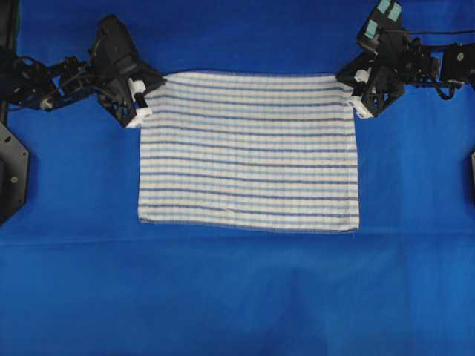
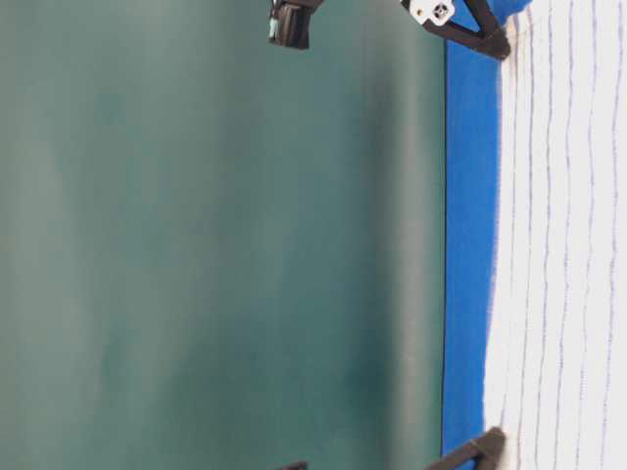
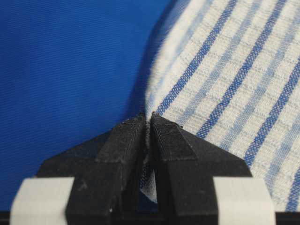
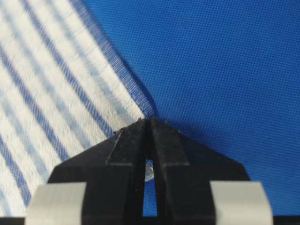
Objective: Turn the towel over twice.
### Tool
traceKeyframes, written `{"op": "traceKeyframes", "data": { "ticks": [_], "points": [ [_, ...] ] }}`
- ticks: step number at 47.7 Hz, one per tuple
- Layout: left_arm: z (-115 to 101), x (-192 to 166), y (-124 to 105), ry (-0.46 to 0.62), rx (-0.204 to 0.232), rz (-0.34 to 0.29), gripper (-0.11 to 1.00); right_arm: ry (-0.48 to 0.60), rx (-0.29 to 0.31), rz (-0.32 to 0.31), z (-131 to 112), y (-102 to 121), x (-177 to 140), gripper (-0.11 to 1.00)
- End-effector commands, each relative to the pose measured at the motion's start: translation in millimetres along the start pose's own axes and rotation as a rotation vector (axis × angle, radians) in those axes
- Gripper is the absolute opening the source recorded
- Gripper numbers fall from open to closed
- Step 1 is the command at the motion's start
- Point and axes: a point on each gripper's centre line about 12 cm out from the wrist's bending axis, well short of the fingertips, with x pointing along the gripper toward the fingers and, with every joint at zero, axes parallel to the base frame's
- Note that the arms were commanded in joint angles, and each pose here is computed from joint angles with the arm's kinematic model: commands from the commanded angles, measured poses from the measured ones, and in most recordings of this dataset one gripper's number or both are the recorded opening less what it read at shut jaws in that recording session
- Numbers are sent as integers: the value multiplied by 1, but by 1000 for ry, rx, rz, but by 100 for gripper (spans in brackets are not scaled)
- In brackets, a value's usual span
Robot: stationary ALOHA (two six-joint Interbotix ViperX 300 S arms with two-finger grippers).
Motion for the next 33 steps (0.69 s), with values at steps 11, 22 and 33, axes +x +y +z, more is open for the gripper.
{"op": "traceKeyframes", "data": {
  "ticks": [11,22,33],
  "points": [
    [64,-23,25,-149,-14,65,3,-121,-31,-115,58,-28,-33,3],
    [110,-51,35,-288,-1,100,3,-205,-69,-214,102,-45,-66,3],
    [147,-77,46,-422,37,146,3,-299,-112,-292,144,-50,-109,3]
  ]
}}
